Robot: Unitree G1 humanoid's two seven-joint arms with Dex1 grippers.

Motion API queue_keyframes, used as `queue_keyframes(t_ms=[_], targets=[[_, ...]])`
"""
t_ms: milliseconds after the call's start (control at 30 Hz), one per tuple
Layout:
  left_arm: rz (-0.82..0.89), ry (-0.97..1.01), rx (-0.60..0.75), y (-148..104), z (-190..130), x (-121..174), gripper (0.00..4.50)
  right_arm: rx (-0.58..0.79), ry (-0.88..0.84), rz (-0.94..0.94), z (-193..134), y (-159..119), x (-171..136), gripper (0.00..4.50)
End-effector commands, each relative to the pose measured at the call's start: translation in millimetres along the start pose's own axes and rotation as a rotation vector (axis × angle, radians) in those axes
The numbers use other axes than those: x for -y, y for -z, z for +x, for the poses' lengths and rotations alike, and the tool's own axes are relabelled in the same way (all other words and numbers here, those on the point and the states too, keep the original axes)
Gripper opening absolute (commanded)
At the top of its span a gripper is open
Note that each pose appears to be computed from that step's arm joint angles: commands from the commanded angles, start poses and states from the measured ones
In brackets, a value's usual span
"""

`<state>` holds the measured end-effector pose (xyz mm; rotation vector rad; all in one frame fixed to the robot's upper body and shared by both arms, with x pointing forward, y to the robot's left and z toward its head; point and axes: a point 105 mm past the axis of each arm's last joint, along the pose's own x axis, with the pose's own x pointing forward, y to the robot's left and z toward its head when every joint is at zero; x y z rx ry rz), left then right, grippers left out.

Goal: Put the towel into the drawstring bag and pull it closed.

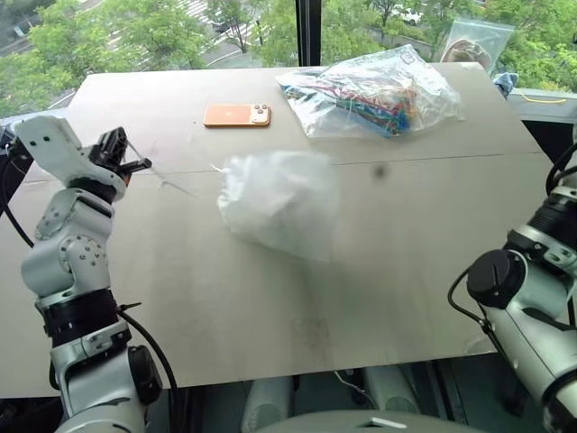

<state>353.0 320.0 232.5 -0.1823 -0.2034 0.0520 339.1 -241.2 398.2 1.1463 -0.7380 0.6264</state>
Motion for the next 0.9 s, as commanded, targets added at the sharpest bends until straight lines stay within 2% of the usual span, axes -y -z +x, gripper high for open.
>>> queue_keyframes(t_ms=[33,133,200,300,367,400,433,533,667,767,900], targets=[[0.016,0.206,-0.030,5.2,-10.8,40.3,0.00,-0.325,-0.121,-0.150,-19.1,50.2,-22.5,0.07],[0.027,0.299,-0.156,33.1,-22.7,56.3,0.00,-0.552,-0.093,-0.234,-46.3,87.4,-8.2,0.07],[0.080,0.340,-0.249,55.9,-32.8,61.6,0.00,-0.743,-0.061,-0.366,-73.8,118.3,11.0,0.07],[0.078,0.378,-0.299,69.0,-41.8,67.3,0.00,-0.925,-0.013,-0.507,-107.0,145.5,39.0,0.07],[0.089,0.493,-0.307,69.3,-54.2,83.3,0.64,-1.010,-0.018,-0.575,-126.8,155.5,51.4,0.65],[0.091,0.522,-0.318,70.3,-59.7,86.5,0.87,-1.052,-0.037,-0.604,-137.2,159.4,54.6,0.85],[0.105,0.526,-0.333,72.3,-64.0,84.8,1.23,-1.085,-0.051,-0.634,-146.0,161.7,57.7,1.24],[0.148,0.535,-0.368,75.9,-84.6,72.7,2.87,-1.120,-0.096,-0.726,-163.5,159.8,60.6,2.83],[0.191,0.528,-0.393,75.0,-117.9,54.3,4.49,-1.174,-0.124,-0.920,-187.7,143.9,64.3,4.49],[0.211,0.499,-0.427,75.3,-138.5,39.6,4.49,-1.192,-0.134,-1.014,-203.0,130.6,61.8,4.49],[0.211,0.425,-0.454,74.3,-159.6,19.2,4.49,-1.224,-0.090,-1.045,-220.7,116.3,59.4,4.49]])
